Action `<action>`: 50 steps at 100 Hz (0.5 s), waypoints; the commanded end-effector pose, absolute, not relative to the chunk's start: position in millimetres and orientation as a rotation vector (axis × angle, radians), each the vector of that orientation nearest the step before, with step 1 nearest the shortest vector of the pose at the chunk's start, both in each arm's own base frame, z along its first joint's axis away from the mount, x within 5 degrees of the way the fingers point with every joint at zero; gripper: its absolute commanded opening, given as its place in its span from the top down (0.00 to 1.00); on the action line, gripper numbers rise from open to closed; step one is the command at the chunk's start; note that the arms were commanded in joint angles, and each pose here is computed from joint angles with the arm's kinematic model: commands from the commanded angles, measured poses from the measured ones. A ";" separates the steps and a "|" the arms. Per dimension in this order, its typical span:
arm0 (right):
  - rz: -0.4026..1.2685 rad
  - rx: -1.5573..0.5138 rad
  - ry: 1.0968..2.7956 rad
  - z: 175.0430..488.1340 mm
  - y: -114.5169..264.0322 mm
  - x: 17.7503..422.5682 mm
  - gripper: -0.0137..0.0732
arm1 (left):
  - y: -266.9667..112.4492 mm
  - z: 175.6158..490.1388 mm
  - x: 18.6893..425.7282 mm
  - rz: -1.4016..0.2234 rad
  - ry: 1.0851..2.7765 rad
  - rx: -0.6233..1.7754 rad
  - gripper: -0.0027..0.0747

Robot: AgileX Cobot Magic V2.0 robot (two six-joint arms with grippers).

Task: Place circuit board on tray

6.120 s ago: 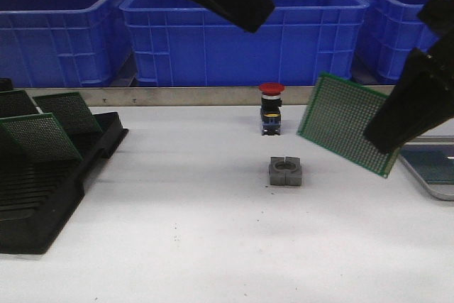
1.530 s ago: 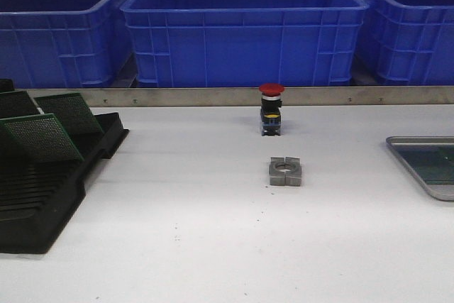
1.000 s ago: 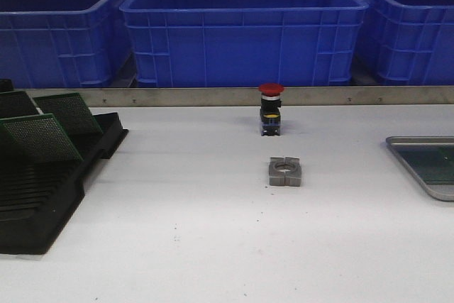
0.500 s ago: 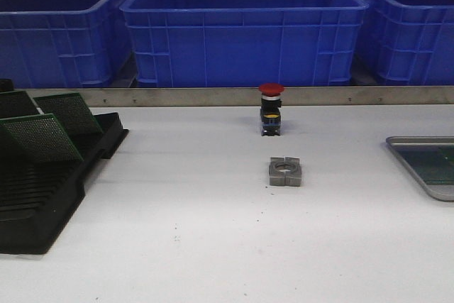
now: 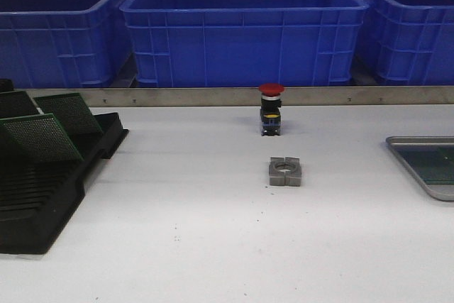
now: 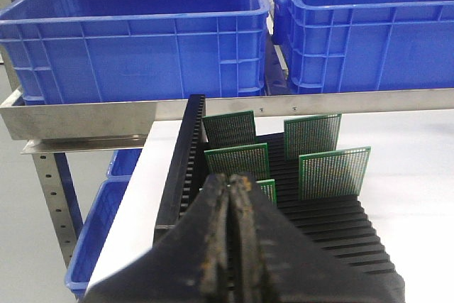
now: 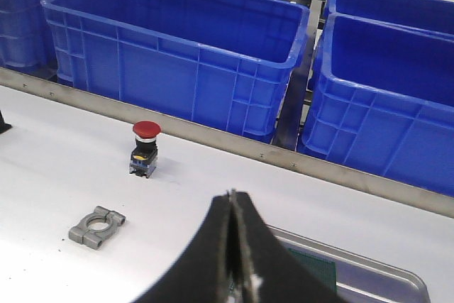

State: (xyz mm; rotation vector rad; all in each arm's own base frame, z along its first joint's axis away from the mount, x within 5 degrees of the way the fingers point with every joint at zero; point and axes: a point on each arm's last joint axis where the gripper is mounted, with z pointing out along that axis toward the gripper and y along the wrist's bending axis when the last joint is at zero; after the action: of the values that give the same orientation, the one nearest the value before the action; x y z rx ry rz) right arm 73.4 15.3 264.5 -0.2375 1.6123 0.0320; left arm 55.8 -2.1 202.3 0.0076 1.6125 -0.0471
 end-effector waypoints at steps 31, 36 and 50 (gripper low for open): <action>0.006 -0.203 1.570 276.0 12.2 74.4 0.91 | -1.8 200.6 54.7 -0.060 1.537 -0.011 0.99; 0.006 -0.203 1.570 276.0 12.2 74.4 0.91 | -1.8 200.6 54.7 -0.060 1.537 -0.011 0.99; -0.048 -0.153 1.543 277.8 6.7 75.2 0.91 | -1.8 200.6 54.7 -0.060 1.537 -0.011 0.99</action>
State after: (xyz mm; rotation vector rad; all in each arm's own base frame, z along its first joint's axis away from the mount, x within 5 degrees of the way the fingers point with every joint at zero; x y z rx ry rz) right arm 73.7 14.3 264.5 -0.2279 1.6087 0.0232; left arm 55.8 -2.0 202.3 0.0063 1.6125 -0.0459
